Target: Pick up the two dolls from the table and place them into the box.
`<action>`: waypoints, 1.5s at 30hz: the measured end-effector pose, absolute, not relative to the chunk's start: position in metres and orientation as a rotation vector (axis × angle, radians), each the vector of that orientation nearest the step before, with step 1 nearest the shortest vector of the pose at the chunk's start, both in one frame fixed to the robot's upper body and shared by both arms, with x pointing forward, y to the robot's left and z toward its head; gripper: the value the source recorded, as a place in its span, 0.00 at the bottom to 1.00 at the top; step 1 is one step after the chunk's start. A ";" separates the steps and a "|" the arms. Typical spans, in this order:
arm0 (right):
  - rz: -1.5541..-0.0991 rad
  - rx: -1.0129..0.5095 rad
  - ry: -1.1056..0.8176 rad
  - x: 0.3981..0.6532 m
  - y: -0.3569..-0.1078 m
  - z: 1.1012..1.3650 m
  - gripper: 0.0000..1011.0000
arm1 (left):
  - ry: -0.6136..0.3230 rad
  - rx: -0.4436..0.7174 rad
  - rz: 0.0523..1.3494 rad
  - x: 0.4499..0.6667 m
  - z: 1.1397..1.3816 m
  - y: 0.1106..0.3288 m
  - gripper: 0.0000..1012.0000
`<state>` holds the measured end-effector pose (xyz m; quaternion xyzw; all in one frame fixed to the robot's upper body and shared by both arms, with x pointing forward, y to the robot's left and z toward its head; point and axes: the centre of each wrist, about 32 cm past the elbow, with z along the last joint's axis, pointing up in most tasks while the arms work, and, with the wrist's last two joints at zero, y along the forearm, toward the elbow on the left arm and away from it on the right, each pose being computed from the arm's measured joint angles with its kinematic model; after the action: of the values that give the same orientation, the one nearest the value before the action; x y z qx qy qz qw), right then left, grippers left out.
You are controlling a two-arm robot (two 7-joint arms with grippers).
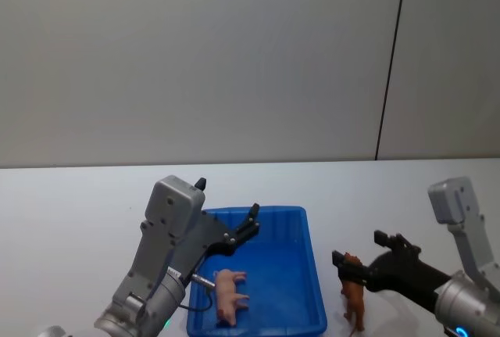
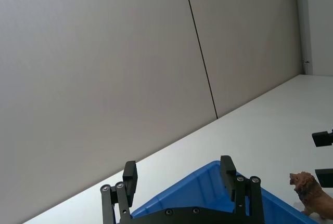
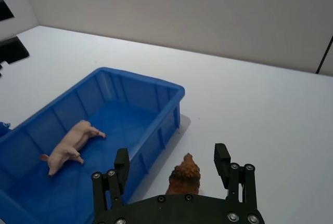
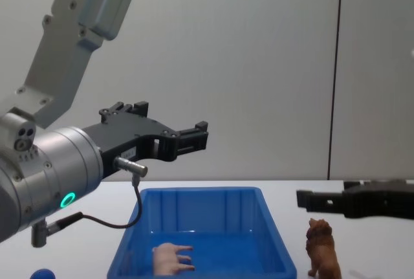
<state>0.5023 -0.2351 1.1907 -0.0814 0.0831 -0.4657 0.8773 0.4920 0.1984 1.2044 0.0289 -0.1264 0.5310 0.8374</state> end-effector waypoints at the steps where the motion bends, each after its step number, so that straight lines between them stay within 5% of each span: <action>1: -0.975 -0.178 0.186 0.502 -0.237 1.189 0.99 | -0.268 0.061 1.124 0.492 1.204 0.198 0.99; 21: -0.989 -0.240 0.326 0.520 -0.237 1.168 0.95 | -0.268 0.061 1.124 0.492 1.204 0.198 0.99; 38: -0.989 -0.252 0.376 0.533 -0.228 1.159 0.44 | -0.268 0.061 1.124 0.492 1.204 0.198 0.99; 45: -0.998 -0.237 0.338 0.534 -0.225 1.162 0.42 | -0.268 0.061 1.124 0.492 1.204 0.198 0.99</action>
<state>0.5337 -0.2252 1.1617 -0.1128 0.1609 -0.4750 0.8578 0.4920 0.1984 1.2044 0.0289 -0.1264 0.5310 0.8374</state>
